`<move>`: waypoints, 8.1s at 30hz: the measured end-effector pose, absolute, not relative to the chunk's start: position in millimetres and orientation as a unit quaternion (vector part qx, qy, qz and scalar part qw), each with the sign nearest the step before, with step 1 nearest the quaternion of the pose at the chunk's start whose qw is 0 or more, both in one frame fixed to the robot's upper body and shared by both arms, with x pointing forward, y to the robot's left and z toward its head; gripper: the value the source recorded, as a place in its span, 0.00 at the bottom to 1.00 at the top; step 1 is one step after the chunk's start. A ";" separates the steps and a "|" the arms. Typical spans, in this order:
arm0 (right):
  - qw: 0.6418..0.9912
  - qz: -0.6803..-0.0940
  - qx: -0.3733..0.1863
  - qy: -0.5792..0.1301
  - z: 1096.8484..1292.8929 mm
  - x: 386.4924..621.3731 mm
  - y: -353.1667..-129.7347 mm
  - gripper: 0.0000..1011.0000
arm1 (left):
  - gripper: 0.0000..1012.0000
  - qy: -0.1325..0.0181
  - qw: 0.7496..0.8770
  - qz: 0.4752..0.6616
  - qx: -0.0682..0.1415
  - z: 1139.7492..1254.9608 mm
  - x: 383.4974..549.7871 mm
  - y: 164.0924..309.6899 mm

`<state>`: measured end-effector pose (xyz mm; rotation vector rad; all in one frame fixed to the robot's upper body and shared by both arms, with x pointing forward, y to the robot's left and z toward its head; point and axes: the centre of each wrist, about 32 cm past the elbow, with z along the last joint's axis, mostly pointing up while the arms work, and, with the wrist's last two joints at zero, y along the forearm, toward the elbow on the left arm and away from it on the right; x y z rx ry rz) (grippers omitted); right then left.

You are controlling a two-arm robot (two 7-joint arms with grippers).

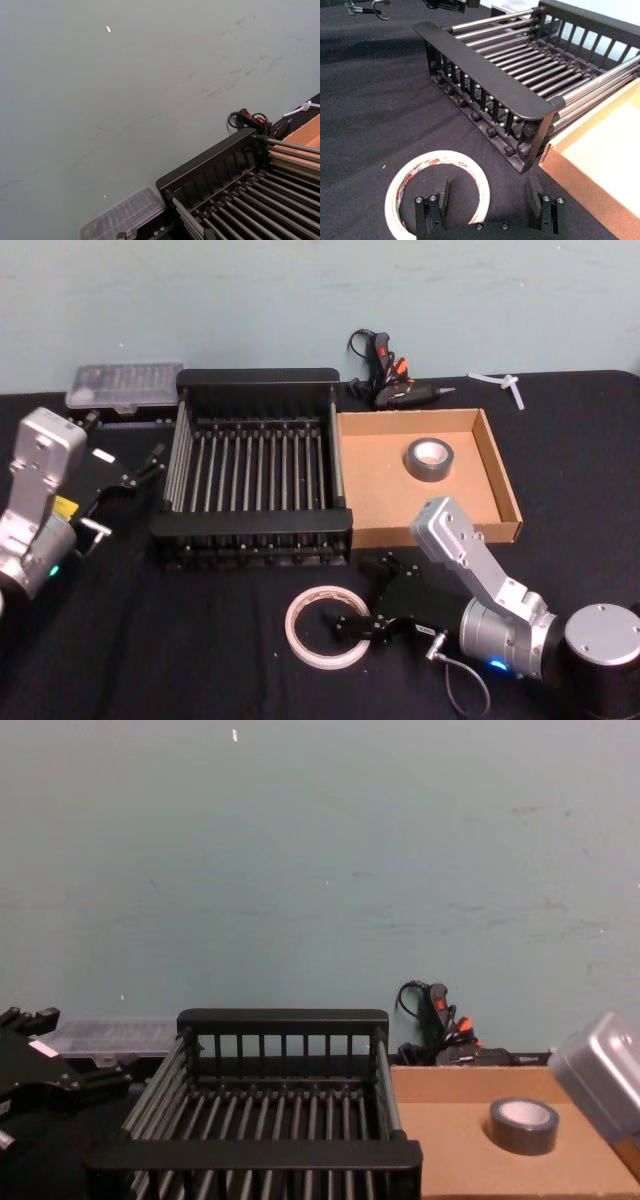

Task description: Pick up the white tape and place it into the black box , Pick up the silver tape and place it into the brown box.

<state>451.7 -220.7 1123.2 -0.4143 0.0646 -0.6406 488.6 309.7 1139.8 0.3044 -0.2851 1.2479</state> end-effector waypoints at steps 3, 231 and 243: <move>0.927 -0.313 -0.204 0.035 1122.3 452.2 -220.4 0.99 | 0.99 -0.132 0.791 0.580 0.141 1139.8 488.6 309.7; 0.908 -0.394 -0.144 0.003 1177.2 604.3 -150.3 0.99 | 0.99 -0.132 0.791 0.580 0.142 1139.8 488.6 309.7; 0.901 -0.421 -0.104 -0.013 1199.3 587.3 -171.6 0.99 | 0.99 -0.132 0.791 0.580 0.142 1139.8 488.6 309.7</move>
